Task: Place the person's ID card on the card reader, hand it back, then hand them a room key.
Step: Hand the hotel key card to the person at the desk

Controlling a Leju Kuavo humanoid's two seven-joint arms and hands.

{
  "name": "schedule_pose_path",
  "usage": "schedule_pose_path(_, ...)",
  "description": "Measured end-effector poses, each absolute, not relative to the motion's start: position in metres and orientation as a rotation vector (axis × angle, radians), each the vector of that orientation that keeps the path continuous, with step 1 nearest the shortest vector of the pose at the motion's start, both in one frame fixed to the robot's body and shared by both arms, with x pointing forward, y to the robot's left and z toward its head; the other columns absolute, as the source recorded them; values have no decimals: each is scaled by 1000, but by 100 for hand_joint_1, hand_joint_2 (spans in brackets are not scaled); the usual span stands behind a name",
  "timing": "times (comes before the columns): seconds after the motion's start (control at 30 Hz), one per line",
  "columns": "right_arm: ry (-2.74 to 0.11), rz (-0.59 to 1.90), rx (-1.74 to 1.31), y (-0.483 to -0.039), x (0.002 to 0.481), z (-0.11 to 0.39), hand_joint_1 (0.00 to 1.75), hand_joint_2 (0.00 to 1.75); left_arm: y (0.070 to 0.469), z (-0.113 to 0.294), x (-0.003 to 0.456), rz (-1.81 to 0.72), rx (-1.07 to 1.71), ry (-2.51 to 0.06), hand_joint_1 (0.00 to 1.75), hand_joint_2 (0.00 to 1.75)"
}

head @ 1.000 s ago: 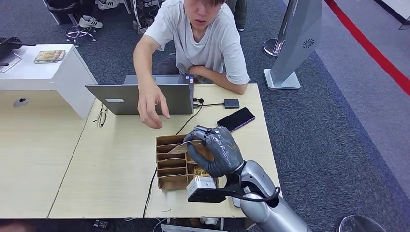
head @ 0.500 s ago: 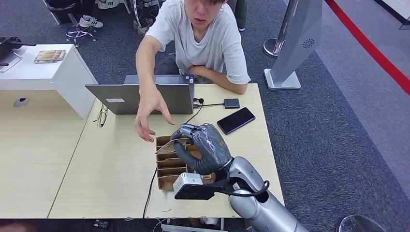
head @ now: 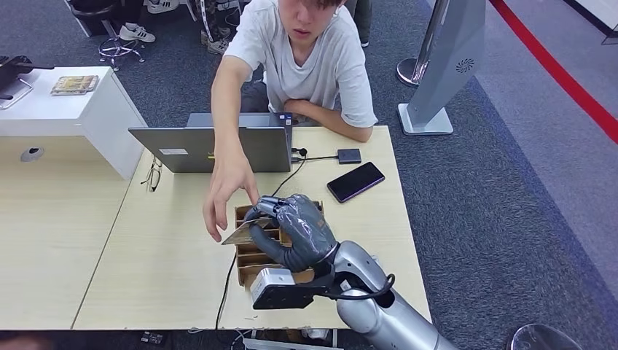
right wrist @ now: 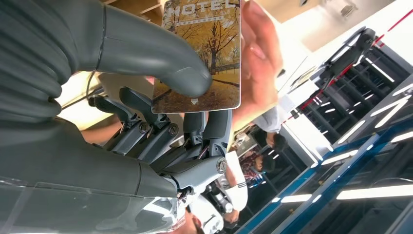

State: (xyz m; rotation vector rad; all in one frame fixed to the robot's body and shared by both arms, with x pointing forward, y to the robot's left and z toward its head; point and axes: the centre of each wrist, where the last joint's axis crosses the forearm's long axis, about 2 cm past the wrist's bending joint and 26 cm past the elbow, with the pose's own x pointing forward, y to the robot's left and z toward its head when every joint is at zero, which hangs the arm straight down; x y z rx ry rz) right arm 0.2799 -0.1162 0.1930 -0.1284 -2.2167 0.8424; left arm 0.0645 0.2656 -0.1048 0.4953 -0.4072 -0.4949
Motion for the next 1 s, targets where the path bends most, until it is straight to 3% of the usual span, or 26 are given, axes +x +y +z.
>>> schedule_pose_path(0.53, -2222, 894, -123, -94, 276, 207, 175, 175, 261, -104, 68, -528, 462, -421, 0, 0)
schedule_pose_path(1.0, -2269, 878, -542, -85, 299, 228, 175, 175, 250, -101, 84, -610, 428, -426, 0, 0)
